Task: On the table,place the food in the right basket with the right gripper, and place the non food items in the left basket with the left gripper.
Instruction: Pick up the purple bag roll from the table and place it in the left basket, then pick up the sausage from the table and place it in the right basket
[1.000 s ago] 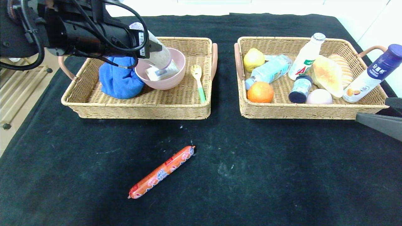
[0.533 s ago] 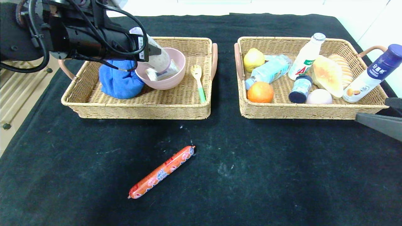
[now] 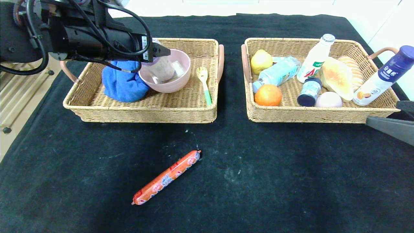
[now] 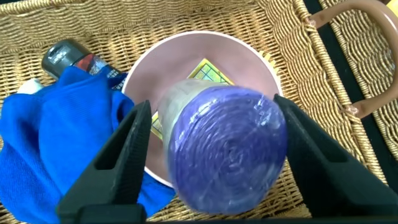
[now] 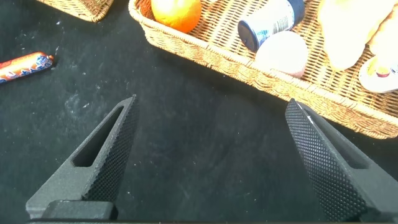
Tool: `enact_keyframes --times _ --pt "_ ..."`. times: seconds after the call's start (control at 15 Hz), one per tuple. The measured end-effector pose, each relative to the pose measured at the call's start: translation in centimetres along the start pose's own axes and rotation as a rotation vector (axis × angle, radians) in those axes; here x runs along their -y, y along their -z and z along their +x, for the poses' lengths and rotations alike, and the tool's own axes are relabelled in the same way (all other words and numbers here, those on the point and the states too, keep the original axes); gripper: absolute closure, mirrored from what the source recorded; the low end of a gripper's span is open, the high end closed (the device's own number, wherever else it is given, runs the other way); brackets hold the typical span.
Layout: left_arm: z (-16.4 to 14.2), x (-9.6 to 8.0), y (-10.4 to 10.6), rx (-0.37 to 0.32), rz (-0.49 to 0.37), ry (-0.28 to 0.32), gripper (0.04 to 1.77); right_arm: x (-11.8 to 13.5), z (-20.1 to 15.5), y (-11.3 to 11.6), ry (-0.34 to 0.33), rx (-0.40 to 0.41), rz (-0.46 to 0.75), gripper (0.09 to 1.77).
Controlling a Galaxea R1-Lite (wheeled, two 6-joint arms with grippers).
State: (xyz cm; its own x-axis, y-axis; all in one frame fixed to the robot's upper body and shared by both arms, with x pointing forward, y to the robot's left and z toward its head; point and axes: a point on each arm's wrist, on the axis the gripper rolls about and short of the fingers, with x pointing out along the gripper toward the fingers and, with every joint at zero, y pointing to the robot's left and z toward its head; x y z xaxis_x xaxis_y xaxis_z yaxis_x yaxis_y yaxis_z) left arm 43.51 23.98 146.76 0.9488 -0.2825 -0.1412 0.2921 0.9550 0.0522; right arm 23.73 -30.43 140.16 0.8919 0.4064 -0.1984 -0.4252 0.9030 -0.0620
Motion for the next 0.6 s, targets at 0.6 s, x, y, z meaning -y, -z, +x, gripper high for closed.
enact_keyframes --times 0.6 --pt "-0.73 -0.16 -0.57 0.019 0.001 -0.009 0.19 -0.01 -0.02 0.05 -0.001 -0.001 -0.001 0.15"
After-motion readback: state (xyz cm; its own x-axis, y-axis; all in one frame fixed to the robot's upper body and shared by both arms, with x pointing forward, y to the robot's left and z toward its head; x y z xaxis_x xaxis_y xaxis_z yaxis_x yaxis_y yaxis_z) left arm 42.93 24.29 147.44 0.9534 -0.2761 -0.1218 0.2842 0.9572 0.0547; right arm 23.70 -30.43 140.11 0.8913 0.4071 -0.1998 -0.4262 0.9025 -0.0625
